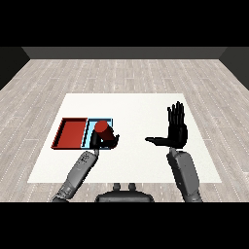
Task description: Pick the red can and put it in the red box
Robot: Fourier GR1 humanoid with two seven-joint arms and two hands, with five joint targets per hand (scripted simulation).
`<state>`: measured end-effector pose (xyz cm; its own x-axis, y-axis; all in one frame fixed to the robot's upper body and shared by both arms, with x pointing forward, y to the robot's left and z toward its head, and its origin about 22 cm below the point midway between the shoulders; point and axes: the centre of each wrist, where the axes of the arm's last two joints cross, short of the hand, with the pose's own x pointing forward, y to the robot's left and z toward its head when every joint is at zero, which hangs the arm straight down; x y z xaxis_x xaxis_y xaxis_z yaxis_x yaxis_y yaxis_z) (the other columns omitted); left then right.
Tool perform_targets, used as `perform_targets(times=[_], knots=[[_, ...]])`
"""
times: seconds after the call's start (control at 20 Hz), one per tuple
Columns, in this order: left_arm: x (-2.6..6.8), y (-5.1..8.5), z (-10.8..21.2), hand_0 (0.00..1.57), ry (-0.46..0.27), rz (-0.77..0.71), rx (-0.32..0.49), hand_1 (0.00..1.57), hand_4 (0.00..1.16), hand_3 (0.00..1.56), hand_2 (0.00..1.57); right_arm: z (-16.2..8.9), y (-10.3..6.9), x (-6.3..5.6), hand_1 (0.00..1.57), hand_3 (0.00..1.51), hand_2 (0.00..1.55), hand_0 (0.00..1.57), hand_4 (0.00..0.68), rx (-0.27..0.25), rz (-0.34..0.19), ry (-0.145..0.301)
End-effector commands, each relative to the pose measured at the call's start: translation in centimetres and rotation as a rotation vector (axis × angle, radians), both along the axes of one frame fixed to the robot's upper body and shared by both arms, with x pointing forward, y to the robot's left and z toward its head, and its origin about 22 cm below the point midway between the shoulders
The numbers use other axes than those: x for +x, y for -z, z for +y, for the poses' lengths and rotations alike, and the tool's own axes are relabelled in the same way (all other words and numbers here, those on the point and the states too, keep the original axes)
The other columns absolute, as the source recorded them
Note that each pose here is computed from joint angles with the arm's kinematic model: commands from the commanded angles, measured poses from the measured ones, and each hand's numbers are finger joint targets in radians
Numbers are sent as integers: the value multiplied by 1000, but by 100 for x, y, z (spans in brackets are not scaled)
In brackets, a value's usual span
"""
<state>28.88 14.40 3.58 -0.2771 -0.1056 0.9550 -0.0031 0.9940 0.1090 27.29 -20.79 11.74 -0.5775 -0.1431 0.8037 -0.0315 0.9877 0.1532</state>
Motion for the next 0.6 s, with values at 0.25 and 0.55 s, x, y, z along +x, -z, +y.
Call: perform_targets(times=[0.25,0.55], knots=[[230,-235,608,1571,-137,-14,114,1571,1118,1417,1556,-594,774,-211,0,0,0,0,0,-89,157,96],[508,-493,1039,1571,-279,17,306,1571,1124,1402,1533,-642,1184,-250,0,0,0,0,0,-80,225,81]])
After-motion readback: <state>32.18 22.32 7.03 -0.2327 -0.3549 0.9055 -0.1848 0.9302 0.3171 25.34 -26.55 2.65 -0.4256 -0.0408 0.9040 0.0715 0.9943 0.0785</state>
